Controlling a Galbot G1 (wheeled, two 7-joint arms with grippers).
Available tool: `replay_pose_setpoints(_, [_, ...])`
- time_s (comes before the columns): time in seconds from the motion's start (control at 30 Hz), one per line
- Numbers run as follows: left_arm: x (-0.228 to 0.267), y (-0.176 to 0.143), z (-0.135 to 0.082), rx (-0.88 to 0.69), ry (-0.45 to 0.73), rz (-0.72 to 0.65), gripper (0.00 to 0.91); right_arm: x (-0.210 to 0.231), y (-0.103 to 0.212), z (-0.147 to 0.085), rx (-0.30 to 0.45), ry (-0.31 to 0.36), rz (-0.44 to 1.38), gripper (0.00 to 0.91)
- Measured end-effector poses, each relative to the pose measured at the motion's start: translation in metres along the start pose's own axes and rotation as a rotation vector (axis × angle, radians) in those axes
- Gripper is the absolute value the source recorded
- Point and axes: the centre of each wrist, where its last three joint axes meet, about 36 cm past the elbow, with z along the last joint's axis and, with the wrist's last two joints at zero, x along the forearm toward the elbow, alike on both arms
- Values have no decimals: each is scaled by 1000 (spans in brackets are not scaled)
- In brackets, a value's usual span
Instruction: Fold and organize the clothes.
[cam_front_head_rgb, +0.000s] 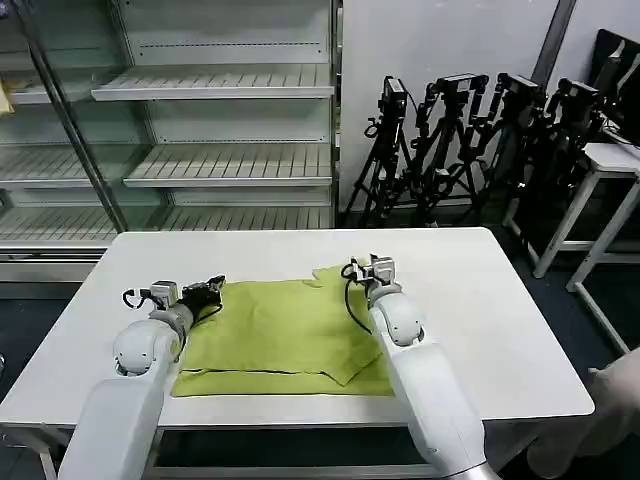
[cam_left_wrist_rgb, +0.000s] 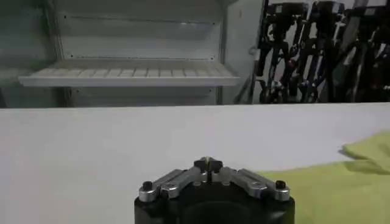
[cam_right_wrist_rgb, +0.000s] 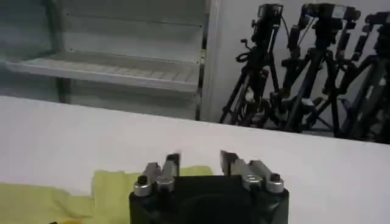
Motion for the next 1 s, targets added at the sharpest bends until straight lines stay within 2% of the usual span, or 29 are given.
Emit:
replay_pose_setpoints(0.17, [-1, 2, -1, 0, -2, -7, 10, -10, 2, 6, -16, 37, 0, 907])
replay_pose_setpoints(0.2, [0, 2, -1, 1, -2, -9, 10, -11, 3, 8, -19, 44, -3, 836])
replay_pose_setpoints(0.27, [0, 4, 0, 1, -2, -13, 10, -14, 5, 11, -23, 57, -6, 0])
replay_pose_setpoints(0.6, [3, 6, 3, -1, 0, -15, 10, -21, 4, 15, -39, 83, -4, 0])
replay_pose_setpoints(1.0, [6, 6, 10, -6, 2, -16, 10, -19, 2, 21, -45, 82, -13, 0])
